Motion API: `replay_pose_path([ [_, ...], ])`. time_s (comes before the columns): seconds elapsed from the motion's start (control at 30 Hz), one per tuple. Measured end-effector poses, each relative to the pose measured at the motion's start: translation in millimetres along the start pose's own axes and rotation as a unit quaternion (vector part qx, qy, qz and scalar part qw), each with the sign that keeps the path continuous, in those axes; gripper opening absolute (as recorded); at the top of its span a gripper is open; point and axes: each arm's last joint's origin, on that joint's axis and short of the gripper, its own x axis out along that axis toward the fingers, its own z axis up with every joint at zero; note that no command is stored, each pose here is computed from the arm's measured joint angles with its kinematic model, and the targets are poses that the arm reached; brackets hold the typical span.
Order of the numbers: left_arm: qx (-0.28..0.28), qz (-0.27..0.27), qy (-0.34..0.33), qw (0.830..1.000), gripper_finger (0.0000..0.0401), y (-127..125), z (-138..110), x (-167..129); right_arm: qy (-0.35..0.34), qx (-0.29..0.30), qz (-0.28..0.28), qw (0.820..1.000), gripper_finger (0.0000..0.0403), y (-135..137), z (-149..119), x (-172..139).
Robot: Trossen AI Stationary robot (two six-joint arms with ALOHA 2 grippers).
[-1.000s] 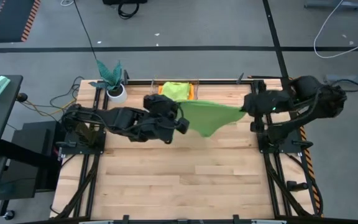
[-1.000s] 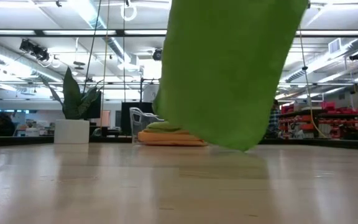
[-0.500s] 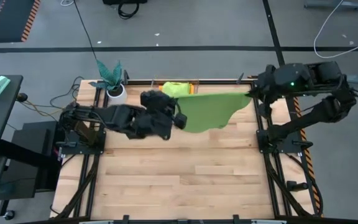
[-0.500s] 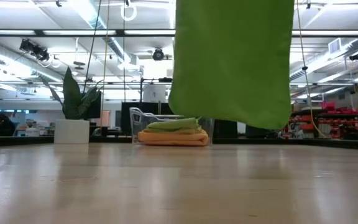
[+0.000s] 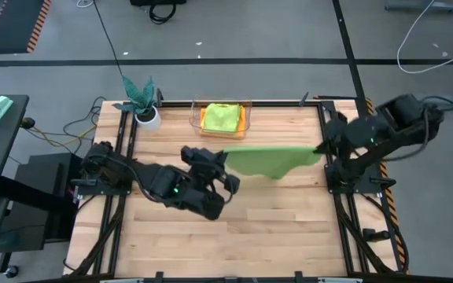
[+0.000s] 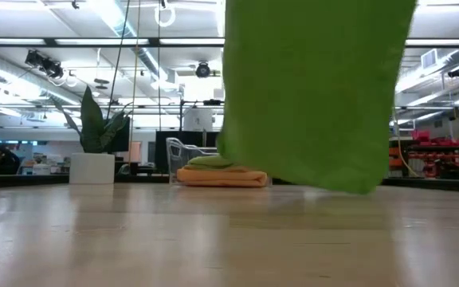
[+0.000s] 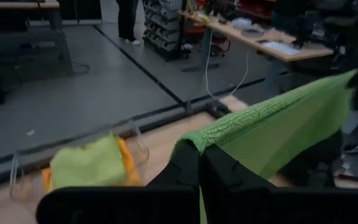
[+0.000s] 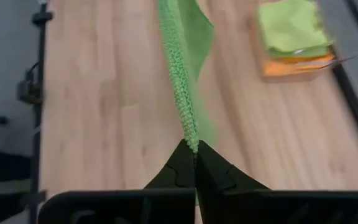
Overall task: Fold microfiber towels
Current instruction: Fold the green towel
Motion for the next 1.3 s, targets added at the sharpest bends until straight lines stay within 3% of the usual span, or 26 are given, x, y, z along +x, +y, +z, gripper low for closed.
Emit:
replay_pose_path([
  [0.27, -0.029, -0.02, 0.016, 0.999, 0.0004, -19, -32, -12, 0.04, -0.032, 0.094, 0.994, 0.0, 32, -15, -3],
  [0.47, -0.026, -0.023, -0.021, 0.999, 0.0004, -24, -31, -23, 0.008, -0.01, 0.149, 0.989, 0.0, 31, -12, -31],
  [0.7, -0.008, -0.022, -0.031, 0.999, 0.0004, -25, -27, -24, -0.021, 0.004, 0.162, 0.987, 0.0, 24, -8, -46],
  [0.93, -0.02, -0.02, -0.019, 0.999, 0.0004, -23, -35, -24, 0.02, 0.014, 0.162, 0.986, 0.0, 33, -11, -33],
  [1.17, -0.019, -0.024, 0.025, 0.999, 0.0004, -26, -57, -24, 0.046, 0.007, 0.157, 0.986, 0.0, 40, -12, -23],
  [1.3, -0.032, -0.015, 0.092, 0.995, 0.0004, -19, -67, -26, 0.052, -0.013, 0.144, 0.988, 0.0, 50, -8, -14],
])
